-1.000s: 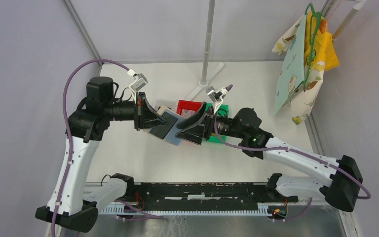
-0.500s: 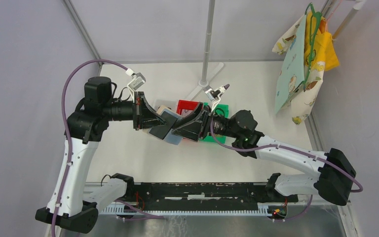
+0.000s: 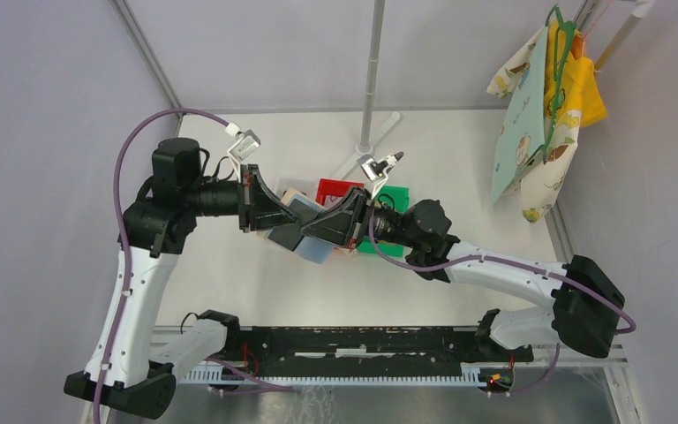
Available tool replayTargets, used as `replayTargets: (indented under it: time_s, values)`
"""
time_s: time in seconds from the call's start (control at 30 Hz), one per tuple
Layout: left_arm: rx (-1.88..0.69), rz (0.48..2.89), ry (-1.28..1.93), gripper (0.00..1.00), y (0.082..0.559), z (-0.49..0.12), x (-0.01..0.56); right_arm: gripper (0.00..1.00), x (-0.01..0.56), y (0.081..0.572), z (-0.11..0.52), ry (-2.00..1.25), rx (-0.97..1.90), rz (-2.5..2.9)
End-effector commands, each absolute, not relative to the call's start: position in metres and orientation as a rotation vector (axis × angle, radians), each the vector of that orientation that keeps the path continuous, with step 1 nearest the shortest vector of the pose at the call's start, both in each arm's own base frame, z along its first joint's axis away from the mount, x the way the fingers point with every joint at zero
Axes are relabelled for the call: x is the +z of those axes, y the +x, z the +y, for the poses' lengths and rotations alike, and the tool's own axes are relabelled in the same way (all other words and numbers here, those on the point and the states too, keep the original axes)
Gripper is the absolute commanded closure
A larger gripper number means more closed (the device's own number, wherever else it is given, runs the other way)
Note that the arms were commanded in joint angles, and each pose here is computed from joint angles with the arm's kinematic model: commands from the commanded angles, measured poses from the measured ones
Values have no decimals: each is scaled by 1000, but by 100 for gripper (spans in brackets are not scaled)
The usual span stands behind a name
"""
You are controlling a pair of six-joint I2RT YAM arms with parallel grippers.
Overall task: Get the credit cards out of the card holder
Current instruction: Remove the credit card from the card holder.
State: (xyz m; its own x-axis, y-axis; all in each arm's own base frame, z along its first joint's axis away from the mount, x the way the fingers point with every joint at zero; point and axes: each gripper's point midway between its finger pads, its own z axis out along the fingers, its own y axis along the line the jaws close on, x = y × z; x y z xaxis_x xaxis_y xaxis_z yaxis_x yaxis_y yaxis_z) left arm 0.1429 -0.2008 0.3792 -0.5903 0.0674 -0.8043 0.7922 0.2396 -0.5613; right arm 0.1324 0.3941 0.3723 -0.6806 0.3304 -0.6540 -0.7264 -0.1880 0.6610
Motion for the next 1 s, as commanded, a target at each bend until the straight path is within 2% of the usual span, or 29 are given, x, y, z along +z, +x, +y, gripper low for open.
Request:
replayTargets:
  time_s: [0.0, 0.1, 0.2, 0.4, 0.53, 0.77, 0.97]
  values:
    - [-1364, 1871, 775, 90, 146, -199, 374, 86, 401, 131, 390, -437, 1980, 1259]
    - [-1394, 1865, 803, 84, 142, -200, 377, 100, 394, 135, 387, -406, 1955, 1278]
    - [-1475, 1849, 823, 79, 135, -202, 385, 100, 386, 134, 384, -411, 1936, 1289]
    - [-1572, 1800, 831, 77, 131, -201, 402, 100, 380, 124, 379, -446, 1955, 1278]
    - [-1605, 1781, 837, 71, 127, -201, 408, 100, 382, 123, 375, -436, 1957, 1264]
    - [-1616, 1772, 818, 96, 131, -199, 413, 100, 383, 121, 370, -436, 1953, 1252]
    - [-1638, 1777, 797, 98, 134, -197, 415, 83, 388, 115, 366, -451, 1974, 1218]
